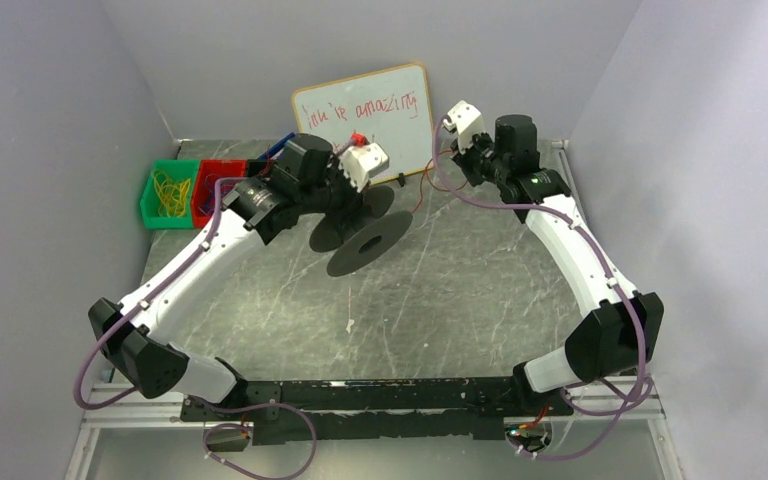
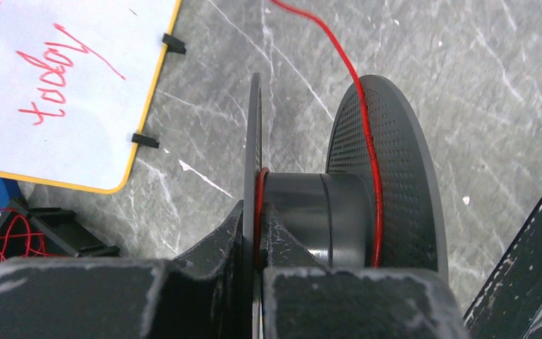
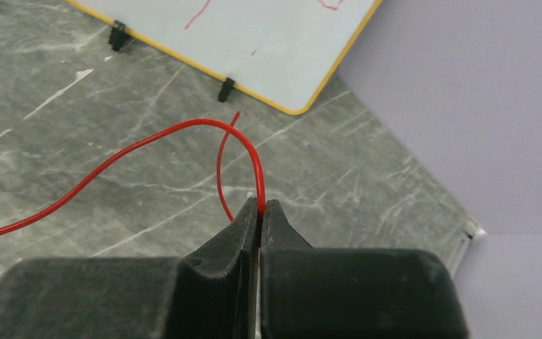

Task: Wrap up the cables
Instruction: Wrap the cable around the cable reel.

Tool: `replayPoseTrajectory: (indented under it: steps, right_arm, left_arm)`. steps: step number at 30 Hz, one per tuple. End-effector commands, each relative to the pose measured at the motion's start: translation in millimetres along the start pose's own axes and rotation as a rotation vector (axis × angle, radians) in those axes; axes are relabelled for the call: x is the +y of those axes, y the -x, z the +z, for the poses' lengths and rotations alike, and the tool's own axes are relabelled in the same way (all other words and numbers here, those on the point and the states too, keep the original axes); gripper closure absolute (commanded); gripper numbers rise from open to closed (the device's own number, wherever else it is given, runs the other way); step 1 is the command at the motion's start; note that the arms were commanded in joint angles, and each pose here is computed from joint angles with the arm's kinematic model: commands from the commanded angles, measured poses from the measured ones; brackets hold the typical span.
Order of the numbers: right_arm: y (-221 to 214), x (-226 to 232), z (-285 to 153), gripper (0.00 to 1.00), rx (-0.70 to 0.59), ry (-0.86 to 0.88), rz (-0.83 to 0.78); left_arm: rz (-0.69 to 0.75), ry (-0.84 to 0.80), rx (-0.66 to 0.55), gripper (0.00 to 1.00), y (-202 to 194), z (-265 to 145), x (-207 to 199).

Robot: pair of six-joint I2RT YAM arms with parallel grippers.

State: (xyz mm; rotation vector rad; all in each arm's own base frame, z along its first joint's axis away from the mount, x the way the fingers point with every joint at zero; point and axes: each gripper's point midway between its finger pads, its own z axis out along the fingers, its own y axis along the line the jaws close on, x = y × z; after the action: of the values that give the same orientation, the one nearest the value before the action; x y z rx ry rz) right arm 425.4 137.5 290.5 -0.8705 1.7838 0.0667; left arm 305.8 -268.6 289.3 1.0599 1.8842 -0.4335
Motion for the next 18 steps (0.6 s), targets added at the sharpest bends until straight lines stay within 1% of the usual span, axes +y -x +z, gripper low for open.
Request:
replayPoseTrajectory:
  steps: [1, 7, 15, 18]
  right_arm:
    - [6, 16, 0, 1.0, -0.042, 0.082, 0.039]
    - [-6, 34, 5, 1.0, -0.008, 0.165, 0.081]
    - [-24, 49, 14, 1.0, 0.047, 0.219, 0.113]
    - [-29, 57, 16, 1.0, 0.054, 0.242, 0.113]
  left_arm:
    - [-0.049, 0.044, -0.167, 0.97, 57, -29, 12]
    - [-0.062, 0.023, -0.213, 0.97, 79, -40, 12]
    - [-0.094, -0.153, -0.236, 0.97, 91, -45, -14]
    - [-0.128, -0.175, -0.256, 0.97, 98, -49, -13]
